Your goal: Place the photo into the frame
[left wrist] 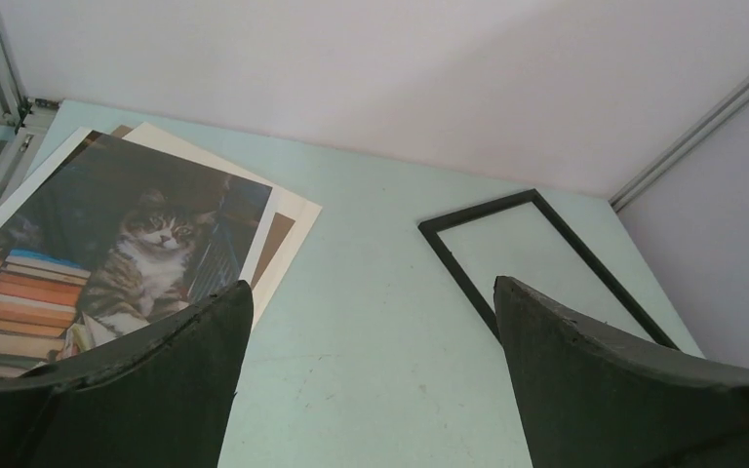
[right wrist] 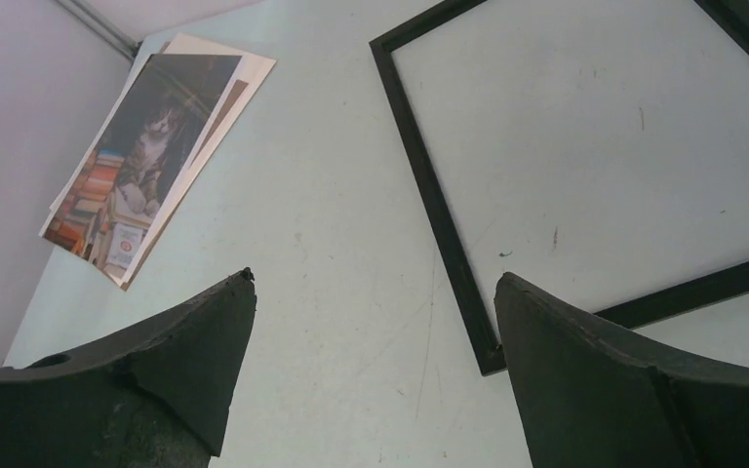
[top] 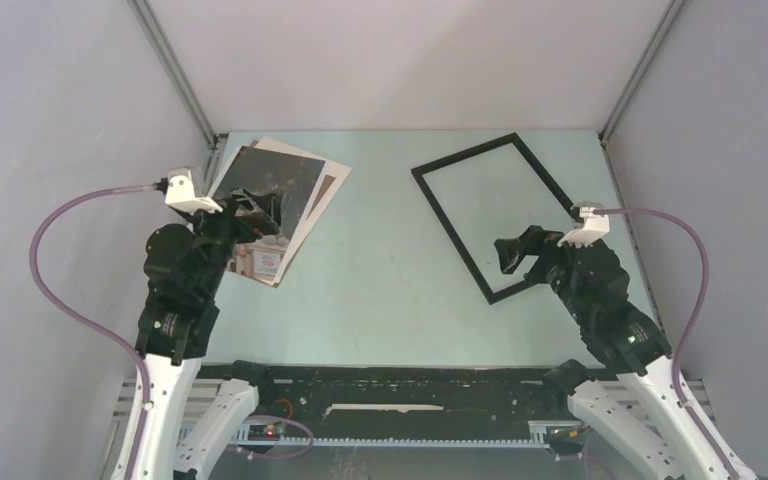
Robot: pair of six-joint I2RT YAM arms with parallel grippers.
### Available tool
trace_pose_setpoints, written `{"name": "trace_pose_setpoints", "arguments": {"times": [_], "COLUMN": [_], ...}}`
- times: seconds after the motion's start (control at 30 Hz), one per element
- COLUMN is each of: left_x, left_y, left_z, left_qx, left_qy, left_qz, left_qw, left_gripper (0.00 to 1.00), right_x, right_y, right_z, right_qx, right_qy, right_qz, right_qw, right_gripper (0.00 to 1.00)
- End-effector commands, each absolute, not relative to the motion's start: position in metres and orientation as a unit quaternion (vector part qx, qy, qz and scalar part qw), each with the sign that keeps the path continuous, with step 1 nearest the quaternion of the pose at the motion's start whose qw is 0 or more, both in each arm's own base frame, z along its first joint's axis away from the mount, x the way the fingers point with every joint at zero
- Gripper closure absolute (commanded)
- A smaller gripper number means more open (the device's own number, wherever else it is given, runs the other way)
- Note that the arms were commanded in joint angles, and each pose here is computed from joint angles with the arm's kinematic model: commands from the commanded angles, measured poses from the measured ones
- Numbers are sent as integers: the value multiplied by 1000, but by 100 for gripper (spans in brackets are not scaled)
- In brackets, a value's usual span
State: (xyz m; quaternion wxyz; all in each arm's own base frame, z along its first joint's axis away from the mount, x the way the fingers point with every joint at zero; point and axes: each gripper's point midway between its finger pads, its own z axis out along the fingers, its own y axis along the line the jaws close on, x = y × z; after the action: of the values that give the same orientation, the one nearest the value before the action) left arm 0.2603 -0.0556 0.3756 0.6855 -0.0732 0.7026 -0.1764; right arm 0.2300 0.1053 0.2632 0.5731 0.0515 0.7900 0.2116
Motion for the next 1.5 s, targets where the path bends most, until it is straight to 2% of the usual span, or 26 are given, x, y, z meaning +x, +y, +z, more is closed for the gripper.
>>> {"name": "trace_pose_setpoints", "arguments": {"times": [0.0,0.17,0.27,0.5,0.63,0.7,0.77,0.9,1.17,1.27,1.37,1.47], "left_x": [269,274,277,279,280,282,283,284,285,286,291,297], "left_y": [-58,-64,-69,-73,-74,-77,-81,-83,-86,-87,-86,-87], "left_z": [368,358,352,346,344,341,339,339,337,335,330,321], "left_qx": [-54,-42,-34,-32,-33,-33,-28,-26,-28,-31,-36,-42], "left_qy": [716,734,746,761,762,766,769,770,771,771,776,786], "left_qz": [-156,-144,-140,-136,-139,-144,-151,-154,-163,-165,-161,-158], "left_qw": [679,662,650,634,631,626,621,619,615,614,609,597], "left_gripper": [0,0,0,0,0,0,0,0,0,0,0,0], "right_x": [244,262,281,319,336,343,345,332,282,274,270,258], "right_y": [103,102,107,131,124,121,120,124,155,153,158,189], "right_z": [262,242,216,144,108,92,77,57,33,22,26,36], "right_qx": [76,68,51,-11,-13,-12,-5,-5,-7,0,-8,-23], "right_qy": [788,816,850,944,969,976,983,988,989,991,991,985], "right_qz": [194,143,100,61,26,20,19,13,89,79,71,134], "right_qw": [580,556,515,326,244,217,183,156,118,106,116,106], "right_gripper": [0,0,0,0,1,8,19,24,24,29,29,30]}}
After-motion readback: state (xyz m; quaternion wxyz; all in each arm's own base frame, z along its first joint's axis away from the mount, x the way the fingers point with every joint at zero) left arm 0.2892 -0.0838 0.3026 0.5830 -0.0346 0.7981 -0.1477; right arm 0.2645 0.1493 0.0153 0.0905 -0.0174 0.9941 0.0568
